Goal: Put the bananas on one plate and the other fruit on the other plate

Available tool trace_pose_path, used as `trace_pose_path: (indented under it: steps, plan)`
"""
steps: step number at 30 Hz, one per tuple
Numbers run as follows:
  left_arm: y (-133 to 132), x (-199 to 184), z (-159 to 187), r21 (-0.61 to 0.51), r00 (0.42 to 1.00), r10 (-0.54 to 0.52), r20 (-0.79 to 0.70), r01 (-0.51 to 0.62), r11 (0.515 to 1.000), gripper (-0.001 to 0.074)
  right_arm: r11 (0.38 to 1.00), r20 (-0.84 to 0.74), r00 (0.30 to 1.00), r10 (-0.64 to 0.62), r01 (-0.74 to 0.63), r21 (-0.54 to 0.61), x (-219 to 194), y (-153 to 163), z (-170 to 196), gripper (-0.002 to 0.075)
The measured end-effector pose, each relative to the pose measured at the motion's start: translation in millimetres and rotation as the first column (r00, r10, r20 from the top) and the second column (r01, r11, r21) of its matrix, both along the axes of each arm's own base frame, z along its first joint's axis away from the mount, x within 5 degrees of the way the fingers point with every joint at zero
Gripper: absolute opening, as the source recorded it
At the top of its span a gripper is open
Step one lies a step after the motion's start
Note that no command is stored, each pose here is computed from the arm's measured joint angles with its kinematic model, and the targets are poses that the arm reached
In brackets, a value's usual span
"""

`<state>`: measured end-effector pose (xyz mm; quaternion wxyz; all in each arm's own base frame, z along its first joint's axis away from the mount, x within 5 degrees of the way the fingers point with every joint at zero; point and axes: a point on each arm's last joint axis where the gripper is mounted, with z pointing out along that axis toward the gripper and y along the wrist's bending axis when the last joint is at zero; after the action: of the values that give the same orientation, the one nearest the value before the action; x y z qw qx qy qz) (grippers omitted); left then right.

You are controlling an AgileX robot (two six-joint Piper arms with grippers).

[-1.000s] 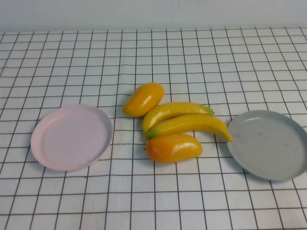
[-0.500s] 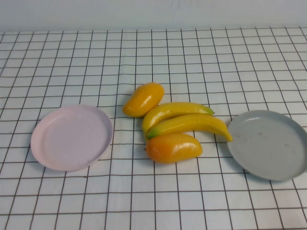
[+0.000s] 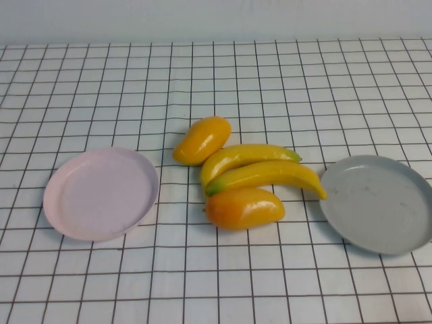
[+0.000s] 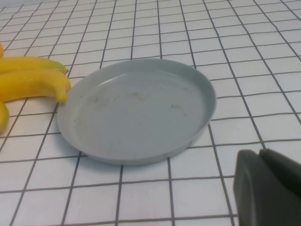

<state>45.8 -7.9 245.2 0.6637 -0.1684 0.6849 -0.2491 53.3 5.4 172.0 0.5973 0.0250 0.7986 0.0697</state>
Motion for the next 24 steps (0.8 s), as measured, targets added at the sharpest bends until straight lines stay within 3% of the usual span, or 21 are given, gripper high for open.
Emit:
trace_pose_path:
  steps: [5, 9, 17, 21, 24]
  plan:
    - [-1, -4, 54, 0.351, 0.988, -0.017, -0.155, 0.071, 0.934, -0.0003, 1.000, 0.000, 1.000, 0.000, 0.000, 0.000, 0, 0, 0, -0.0016]
    - [-3, 13, 76, 0.503, 0.956, -0.033, -0.292, 0.183, 0.845, -0.0003, 1.000, 0.000, 1.000, 0.000, 0.000, 0.000, 0, 0, 0, -0.0016]
    - [-9, 69, 64, 0.491, 0.835, -0.053, -0.548, 0.373, 0.787, -0.0003, 1.000, 0.000, 1.000, 0.000, 0.000, 0.000, 0, 0, 0, -0.0016]
    - [-20, 96, 58, 0.520, 0.767, -0.110, -0.632, 0.525, 0.674, 0.0011, 1.000, 0.000, 1.000, 0.000, 0.000, 0.000, 0, 0, 0, -0.0016]
    - [-42, 115, 62, 0.529, 0.718, -0.185, -0.671, 0.638, 0.559, 0.0111, 1.000, 0.000, 1.000, 0.000, 0.000, 0.000, 0, 0, 0, -0.0016]
